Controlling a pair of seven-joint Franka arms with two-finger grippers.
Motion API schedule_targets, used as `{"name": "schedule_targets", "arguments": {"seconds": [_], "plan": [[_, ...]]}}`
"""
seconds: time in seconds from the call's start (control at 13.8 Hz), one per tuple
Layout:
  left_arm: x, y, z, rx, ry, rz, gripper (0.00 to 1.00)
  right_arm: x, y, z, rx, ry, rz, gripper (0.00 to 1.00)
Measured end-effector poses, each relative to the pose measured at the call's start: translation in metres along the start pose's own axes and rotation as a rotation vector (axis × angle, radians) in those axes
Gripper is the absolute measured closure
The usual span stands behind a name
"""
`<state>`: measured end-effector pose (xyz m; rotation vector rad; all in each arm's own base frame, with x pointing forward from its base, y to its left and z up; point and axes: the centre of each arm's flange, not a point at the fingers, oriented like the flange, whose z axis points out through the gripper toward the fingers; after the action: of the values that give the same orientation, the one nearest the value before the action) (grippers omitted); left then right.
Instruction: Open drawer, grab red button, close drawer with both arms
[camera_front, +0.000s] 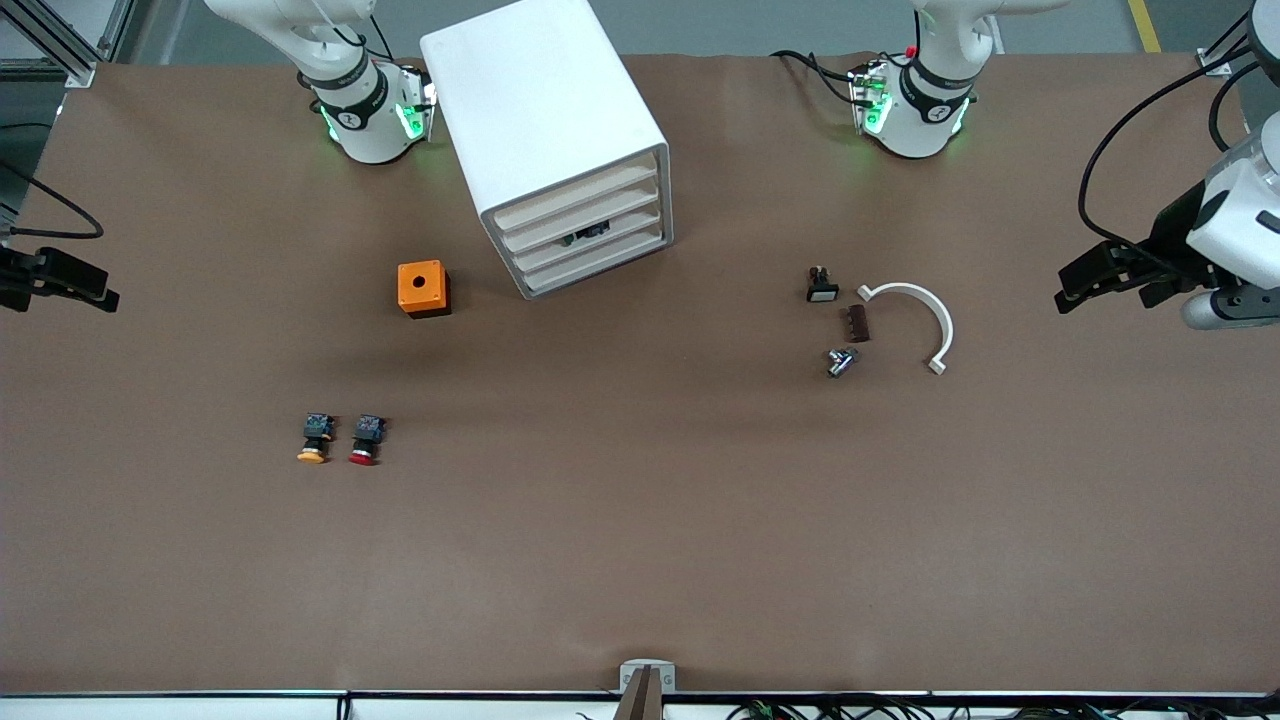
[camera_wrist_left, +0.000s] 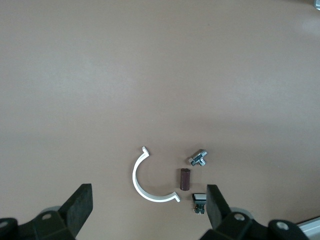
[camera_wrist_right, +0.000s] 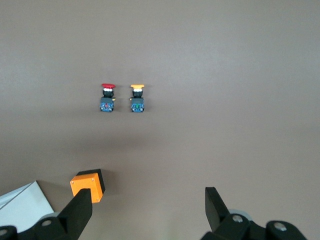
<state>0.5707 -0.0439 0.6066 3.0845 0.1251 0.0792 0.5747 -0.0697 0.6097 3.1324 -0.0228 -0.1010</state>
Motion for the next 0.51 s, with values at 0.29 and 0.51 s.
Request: {"name": "schedule_targets", "arguments": {"seconds": [0.29, 0.51], "plan": [[-0.001, -0.004, -0.004, 0.0, 0.007, -0.007, 0.0, -0.005, -0.001, -0.01, 0.005, -0.014, -0.001, 0.0], [-0.001, -0.002, -0.013, -0.003, 0.024, -0.002, 0.0, -0.009, -0.004, -0.015, 0.015, -0.015, -0.005, 0.0]]}}
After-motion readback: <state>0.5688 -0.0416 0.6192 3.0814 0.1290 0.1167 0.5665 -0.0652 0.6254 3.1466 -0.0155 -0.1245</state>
